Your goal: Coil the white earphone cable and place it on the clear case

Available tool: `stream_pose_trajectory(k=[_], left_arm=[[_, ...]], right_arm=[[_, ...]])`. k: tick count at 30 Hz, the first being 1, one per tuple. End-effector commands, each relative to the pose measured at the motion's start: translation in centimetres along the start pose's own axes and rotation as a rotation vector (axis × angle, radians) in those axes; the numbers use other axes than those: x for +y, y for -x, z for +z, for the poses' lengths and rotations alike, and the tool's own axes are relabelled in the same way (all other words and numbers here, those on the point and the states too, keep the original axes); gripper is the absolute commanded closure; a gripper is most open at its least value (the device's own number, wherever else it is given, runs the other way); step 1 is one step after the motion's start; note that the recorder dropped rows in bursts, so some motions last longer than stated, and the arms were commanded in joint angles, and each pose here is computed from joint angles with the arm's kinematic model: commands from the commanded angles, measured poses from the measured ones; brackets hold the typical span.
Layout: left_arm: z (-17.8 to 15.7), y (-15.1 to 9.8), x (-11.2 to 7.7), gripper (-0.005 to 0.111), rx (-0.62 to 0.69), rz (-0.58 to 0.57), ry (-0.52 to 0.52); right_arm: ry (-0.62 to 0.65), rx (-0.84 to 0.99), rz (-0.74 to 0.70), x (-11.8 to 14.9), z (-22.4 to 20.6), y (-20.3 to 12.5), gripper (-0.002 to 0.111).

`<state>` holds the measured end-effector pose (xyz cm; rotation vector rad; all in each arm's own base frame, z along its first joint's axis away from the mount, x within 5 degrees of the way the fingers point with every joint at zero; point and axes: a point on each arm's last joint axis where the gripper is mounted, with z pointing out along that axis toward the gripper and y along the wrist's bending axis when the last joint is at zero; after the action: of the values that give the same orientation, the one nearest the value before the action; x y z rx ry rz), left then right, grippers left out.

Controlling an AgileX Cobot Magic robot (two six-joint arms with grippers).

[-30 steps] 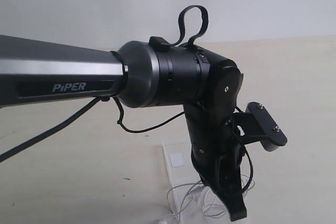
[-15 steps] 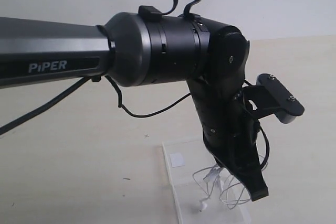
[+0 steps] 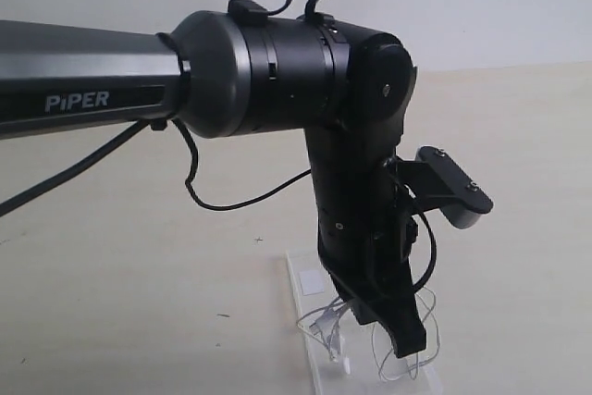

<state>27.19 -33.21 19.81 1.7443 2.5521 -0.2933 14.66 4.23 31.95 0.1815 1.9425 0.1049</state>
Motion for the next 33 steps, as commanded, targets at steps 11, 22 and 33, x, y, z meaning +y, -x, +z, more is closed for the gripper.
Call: stream_pose_trajectory(k=[11, 22, 33], left_arm=[[3.0, 1.4, 0.6, 0.107, -0.081, -0.047, -0.037], [5.7, 0.7, 1.0, 0.107, 0.029, -0.043, -0.052], [5.8, 0.7, 1.0, 0.107, 0.033, -0.048, -0.058]], right_arm=[[0.006, -0.003, -0.015, 0.0, 0.1, -0.1, 0.081], [0.011, -0.004, -0.017, 0.0, 0.1, -0.1, 0.081], [0.013, -0.004, -0.017, 0.1, 0.1, -0.1, 0.081]])
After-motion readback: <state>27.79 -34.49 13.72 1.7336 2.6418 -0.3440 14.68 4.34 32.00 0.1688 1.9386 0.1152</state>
